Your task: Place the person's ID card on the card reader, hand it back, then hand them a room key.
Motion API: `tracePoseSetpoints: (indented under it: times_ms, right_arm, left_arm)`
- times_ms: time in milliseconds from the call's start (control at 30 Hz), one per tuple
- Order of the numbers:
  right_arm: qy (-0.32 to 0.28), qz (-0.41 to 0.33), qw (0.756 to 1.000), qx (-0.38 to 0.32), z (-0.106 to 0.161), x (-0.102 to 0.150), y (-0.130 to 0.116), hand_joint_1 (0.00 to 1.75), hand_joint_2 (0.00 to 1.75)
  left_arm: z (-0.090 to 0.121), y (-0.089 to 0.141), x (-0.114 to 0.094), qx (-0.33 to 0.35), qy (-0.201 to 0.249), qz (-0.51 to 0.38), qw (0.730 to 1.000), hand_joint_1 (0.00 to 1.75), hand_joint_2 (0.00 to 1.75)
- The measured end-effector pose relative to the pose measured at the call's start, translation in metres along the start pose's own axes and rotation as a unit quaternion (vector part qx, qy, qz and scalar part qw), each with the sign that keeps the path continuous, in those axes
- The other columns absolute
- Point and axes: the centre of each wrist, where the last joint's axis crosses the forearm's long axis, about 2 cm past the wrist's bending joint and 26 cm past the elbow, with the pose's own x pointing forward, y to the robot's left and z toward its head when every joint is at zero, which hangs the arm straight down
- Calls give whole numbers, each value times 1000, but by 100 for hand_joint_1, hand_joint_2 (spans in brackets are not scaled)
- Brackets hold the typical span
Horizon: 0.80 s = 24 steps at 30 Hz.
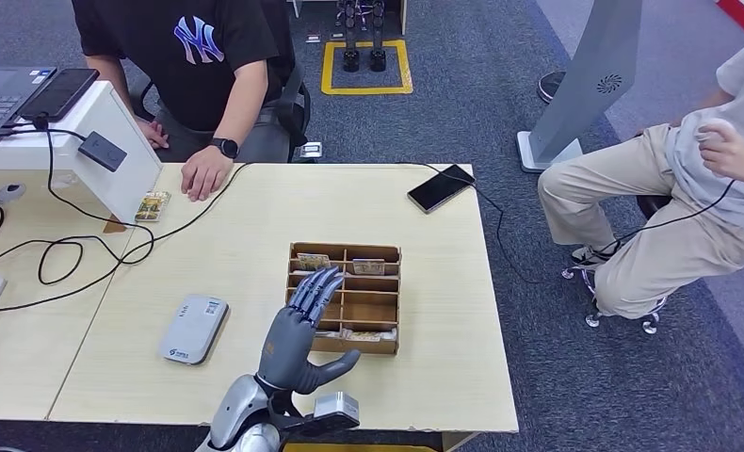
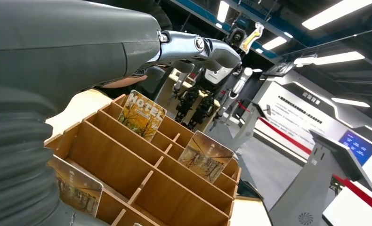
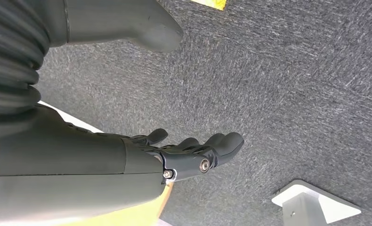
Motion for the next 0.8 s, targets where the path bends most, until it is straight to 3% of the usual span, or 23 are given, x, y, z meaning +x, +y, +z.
tracePoseSetpoints:
  times_ms: [167,367,800]
  right_arm:
    - [-3,1,1000,0,0,0,0,0,175]
    - [-14,8,1000,3,0,0,0,0,175]
    - [-18,14,1000,6,1,0,1,0,175]
  left_arm:
    - [-1,2,0,-2,-9,-20,1000,0,175]
    - [0,3,-6,-26,-24,-115,993,0,175]
    - [-2,0,-32,-92,9,-248,964,0,175]
